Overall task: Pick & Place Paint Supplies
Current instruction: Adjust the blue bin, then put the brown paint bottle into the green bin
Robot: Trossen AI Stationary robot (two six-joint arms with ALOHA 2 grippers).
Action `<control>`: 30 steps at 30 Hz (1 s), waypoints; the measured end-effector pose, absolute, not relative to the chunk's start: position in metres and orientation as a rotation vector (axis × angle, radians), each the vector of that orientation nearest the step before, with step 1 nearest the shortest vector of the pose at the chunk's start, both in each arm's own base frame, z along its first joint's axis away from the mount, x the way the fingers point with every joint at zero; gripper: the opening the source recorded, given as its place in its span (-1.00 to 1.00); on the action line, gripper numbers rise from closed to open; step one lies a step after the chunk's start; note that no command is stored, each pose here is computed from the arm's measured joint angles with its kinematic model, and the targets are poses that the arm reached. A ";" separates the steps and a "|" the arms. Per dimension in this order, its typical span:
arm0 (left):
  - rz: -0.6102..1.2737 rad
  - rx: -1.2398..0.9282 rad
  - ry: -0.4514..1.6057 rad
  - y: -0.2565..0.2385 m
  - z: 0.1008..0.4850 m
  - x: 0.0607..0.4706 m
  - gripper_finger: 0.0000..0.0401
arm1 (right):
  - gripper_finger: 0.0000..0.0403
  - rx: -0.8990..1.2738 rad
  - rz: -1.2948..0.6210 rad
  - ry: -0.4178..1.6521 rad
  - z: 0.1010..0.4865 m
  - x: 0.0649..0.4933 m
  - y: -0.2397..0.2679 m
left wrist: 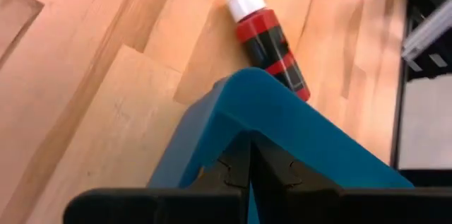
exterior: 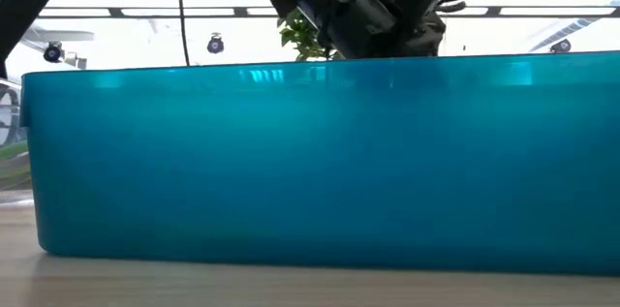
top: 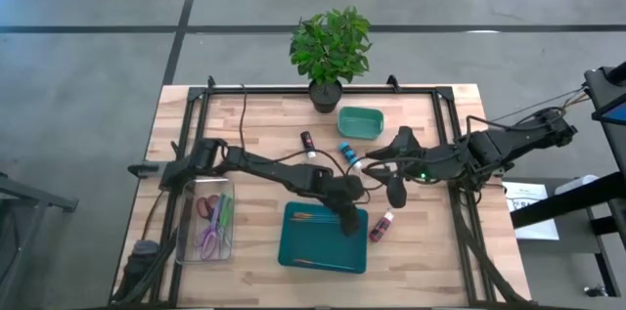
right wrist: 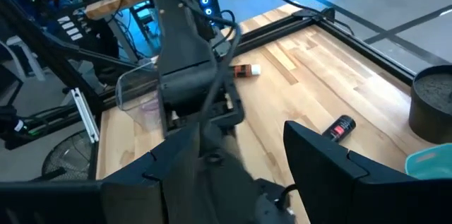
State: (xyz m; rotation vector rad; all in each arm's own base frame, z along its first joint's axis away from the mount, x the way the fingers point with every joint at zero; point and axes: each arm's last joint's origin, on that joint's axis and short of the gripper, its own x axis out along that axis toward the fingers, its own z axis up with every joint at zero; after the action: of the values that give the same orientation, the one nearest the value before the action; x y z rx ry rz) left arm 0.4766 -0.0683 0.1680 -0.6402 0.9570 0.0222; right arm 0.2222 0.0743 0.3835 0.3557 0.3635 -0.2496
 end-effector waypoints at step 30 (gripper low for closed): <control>0.008 -0.533 1.040 -0.059 0.238 0.435 -0.95 | 0.01 0.352 -0.252 0.367 0.381 0.222 0.074</control>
State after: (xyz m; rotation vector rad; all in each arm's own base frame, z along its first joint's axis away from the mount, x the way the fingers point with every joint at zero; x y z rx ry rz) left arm 0.4350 -0.0585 0.2381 -0.5328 1.0396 0.0080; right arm 0.2218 0.0744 0.3814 0.3522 0.3675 -0.2518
